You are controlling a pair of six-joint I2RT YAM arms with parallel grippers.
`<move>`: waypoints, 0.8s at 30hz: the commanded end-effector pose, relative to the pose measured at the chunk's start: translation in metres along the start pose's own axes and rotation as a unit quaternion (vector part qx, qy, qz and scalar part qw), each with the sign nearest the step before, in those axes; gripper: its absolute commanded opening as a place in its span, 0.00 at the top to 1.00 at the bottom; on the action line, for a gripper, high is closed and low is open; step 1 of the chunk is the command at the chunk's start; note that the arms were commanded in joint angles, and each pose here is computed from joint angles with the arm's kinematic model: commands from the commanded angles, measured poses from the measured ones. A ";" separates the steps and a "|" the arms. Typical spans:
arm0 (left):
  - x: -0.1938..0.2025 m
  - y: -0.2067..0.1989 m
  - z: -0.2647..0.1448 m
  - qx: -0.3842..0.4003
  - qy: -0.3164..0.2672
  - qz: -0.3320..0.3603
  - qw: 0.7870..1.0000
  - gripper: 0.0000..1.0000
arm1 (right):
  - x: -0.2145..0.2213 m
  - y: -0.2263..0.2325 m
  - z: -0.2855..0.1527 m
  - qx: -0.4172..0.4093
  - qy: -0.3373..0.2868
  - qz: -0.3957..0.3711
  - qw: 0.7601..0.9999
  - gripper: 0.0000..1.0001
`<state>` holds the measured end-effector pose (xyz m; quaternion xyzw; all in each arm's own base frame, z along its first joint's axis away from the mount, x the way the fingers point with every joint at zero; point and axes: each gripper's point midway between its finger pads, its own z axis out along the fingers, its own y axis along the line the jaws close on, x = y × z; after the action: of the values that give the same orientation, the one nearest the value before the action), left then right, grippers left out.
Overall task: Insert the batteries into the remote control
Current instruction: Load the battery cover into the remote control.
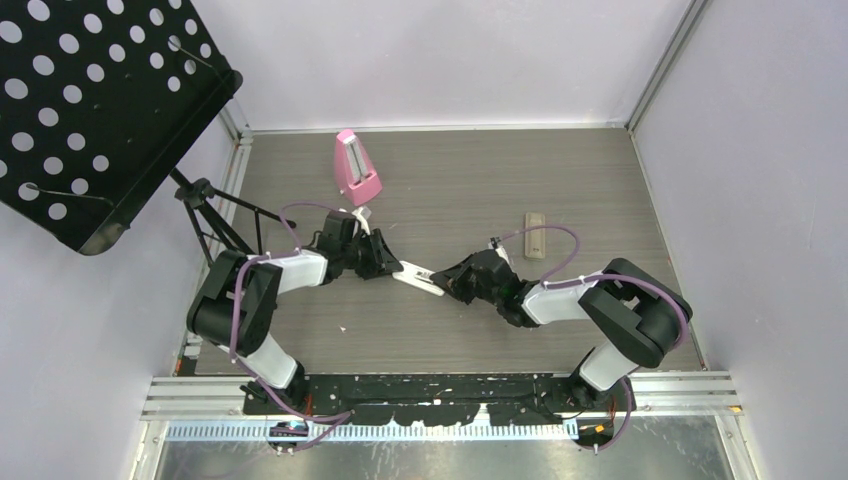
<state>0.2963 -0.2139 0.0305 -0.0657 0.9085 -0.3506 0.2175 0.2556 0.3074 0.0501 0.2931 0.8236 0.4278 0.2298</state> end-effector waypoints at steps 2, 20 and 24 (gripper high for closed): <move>0.003 0.007 0.006 -0.010 0.012 0.006 1.000 0.62 | 0.000 -0.012 -0.001 0.024 0.001 -0.019 1.000 0.99; 0.004 0.002 0.010 0.003 0.023 0.001 1.000 0.67 | -0.003 -0.025 -0.003 0.036 -0.001 -0.037 0.999 0.99; 0.004 0.003 0.010 0.004 0.024 -0.001 1.000 0.67 | -0.004 -0.027 -0.004 0.038 -0.006 -0.033 0.999 0.99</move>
<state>0.3011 -0.2162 0.0291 -0.0662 0.9075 -0.3585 0.2087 0.2555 0.3039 0.0472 0.2771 0.8306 0.4217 0.2358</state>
